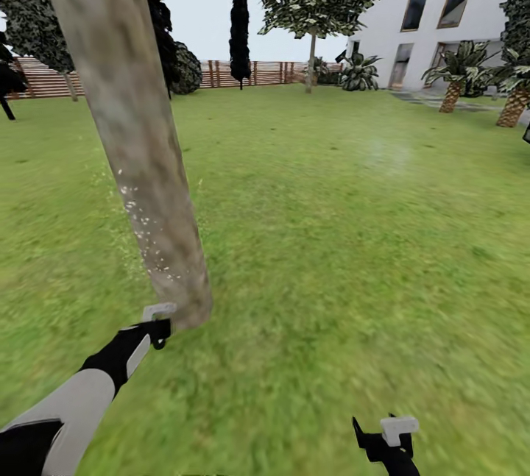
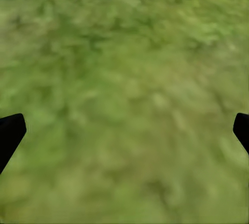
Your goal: In the garden, pick up the pesticide atomizer on the floor and spray pesticide onto both trees until each tree trunk is fully covered.
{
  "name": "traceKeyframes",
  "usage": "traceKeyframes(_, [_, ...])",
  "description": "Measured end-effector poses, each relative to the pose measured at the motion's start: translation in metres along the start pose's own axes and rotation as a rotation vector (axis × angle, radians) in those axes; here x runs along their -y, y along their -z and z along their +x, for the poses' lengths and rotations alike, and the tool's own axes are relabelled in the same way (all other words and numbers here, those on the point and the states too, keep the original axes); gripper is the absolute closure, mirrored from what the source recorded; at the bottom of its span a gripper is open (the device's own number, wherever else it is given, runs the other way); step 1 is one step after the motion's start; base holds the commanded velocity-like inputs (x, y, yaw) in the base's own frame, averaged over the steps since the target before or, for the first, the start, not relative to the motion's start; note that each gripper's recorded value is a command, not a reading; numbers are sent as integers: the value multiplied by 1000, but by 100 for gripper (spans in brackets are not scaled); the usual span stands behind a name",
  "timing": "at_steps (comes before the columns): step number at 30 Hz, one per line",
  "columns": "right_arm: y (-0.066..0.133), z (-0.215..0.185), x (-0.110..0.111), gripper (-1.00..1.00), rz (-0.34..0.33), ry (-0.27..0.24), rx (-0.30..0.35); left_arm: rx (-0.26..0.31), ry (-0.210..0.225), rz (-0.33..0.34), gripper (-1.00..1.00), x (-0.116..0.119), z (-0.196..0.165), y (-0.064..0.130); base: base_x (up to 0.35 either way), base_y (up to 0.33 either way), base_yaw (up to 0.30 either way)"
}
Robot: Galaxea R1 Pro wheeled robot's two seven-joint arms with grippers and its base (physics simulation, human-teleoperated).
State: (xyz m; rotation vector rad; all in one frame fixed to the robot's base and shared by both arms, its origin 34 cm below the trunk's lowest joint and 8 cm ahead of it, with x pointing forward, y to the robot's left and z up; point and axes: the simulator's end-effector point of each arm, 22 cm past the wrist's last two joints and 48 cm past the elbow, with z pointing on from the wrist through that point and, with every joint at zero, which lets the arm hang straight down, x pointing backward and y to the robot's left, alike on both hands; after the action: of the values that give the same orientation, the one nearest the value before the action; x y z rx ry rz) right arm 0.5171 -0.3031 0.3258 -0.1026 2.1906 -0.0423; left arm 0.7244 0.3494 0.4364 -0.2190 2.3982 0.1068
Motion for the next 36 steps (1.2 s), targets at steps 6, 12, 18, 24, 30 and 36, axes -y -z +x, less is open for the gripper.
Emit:
traceKeyframes(6, [0, 0, -1, -100, -2, 0, 0, -2, 1, 5, 100, 4, 1, 0, 61, -87, 72])
traceKeyframes(12, [0, 0, -1, -100, -3, 0, 0, -2, 2, 6, 100, 5, 1, 0, 119, -251, 5])
traceKeyframes(18, [0, 0, -1, -100, -3, 0, 0, -2, 2, 7, 100, 5, 1, 0, 96, -261, 220])
traceKeyframes(24, [0, 0, -1, -100, -3, 0, -1, -2, 3, 7, 100, 5, 1, 0, 91, -263, 43])
traceKeyframes(30, [0, 0, -1, -100, -3, 0, -1, -3, 4, 8, 100, 6, 2, 0, 91, -263, 104])
traceKeyframes(36, [0, 0, -1, -100, -3, 0, 0, -2, 4, 8, 100, 6, 1, 0, 91, -263, 272])
